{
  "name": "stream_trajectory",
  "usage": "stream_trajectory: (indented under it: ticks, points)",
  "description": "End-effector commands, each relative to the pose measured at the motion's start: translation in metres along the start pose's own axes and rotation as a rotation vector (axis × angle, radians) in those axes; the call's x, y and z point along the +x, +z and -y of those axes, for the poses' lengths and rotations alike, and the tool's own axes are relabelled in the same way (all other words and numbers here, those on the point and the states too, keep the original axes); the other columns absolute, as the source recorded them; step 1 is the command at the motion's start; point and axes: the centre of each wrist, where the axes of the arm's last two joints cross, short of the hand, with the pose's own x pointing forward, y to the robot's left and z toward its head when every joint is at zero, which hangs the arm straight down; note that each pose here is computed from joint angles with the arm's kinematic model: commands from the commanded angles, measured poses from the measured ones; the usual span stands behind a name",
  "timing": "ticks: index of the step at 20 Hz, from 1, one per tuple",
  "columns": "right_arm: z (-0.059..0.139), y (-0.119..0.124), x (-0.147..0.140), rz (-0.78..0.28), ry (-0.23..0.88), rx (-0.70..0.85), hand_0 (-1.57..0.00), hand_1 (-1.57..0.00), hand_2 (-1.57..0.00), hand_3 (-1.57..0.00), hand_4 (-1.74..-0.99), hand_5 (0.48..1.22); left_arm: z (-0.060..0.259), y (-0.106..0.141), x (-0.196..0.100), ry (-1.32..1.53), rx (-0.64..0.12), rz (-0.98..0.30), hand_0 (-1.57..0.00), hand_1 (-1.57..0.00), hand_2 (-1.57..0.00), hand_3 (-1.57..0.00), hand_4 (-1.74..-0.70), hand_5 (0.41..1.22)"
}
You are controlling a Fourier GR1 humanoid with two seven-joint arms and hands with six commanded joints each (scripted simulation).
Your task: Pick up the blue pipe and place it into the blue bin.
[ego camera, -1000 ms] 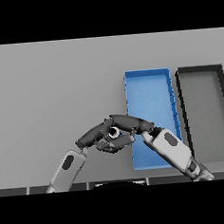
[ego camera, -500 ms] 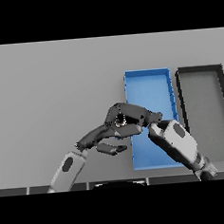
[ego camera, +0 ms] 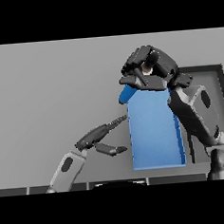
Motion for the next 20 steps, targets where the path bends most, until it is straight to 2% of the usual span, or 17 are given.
stream_trajectory:
  ticks: [1,3,6,9,12,18,20]
  points:
    - [0.01,-0.001,0.004,-0.002,0.034,-0.047,-1.57,-1.57,-1.57,-1.57,-1.732,1.117,0.003,0.003,-0.006,0.012,-0.006,-0.026,0.0,0.0,0.0,0.0,-0.91,0.492]
    - [0.034,-0.001,0.004,-0.043,0.05,-0.169,-1.57,-1.57,-1.57,-1.57,-1.735,1.131,0.002,0.005,-0.005,0.012,-0.008,-0.01,0.0,0.0,0.0,0.0,-0.91,0.491]
    - [0.072,0.022,-0.015,-0.16,0.066,-0.335,-1.57,-1.57,-1.57,-1.57,-1.738,1.129,-0.002,0.005,-0.007,0.017,0.004,-0.028,0.0,0.0,0.0,0.0,-0.91,0.487]
    - [0.089,0.05,-0.045,-0.268,0.026,-0.452,-1.57,-1.57,-1.57,-1.57,-1.74,1.117,-0.001,0.006,-0.005,0.02,-0.001,-0.025,0.0,0.0,0.0,0.0,-0.9,0.489]
    - [0.093,0.075,-0.074,-0.39,-0.002,-0.533,-1.57,-1.57,-1.57,-1.57,-1.74,1.121,-0.003,0.001,-0.004,0.02,0.006,-0.04,0.0,0.0,0.0,0.0,-0.89,0.478]
    - [0.081,0.125,-0.131,-0.683,-0.136,-0.668,-1.57,-1.57,-1.57,-1.57,-1.741,1.122,-0.001,0.006,-0.008,0.022,0.001,-0.027,0.0,0.0,0.0,0.0,-0.88,0.463]
    - [0.076,0.139,-0.148,-0.773,-0.153,-0.685,-1.57,-1.57,-1.57,-1.57,-1.655,1.124,0.001,0.002,-0.006,0.03,0.002,-0.021,0.0,0.0,0.0,0.0,-0.88,0.464]
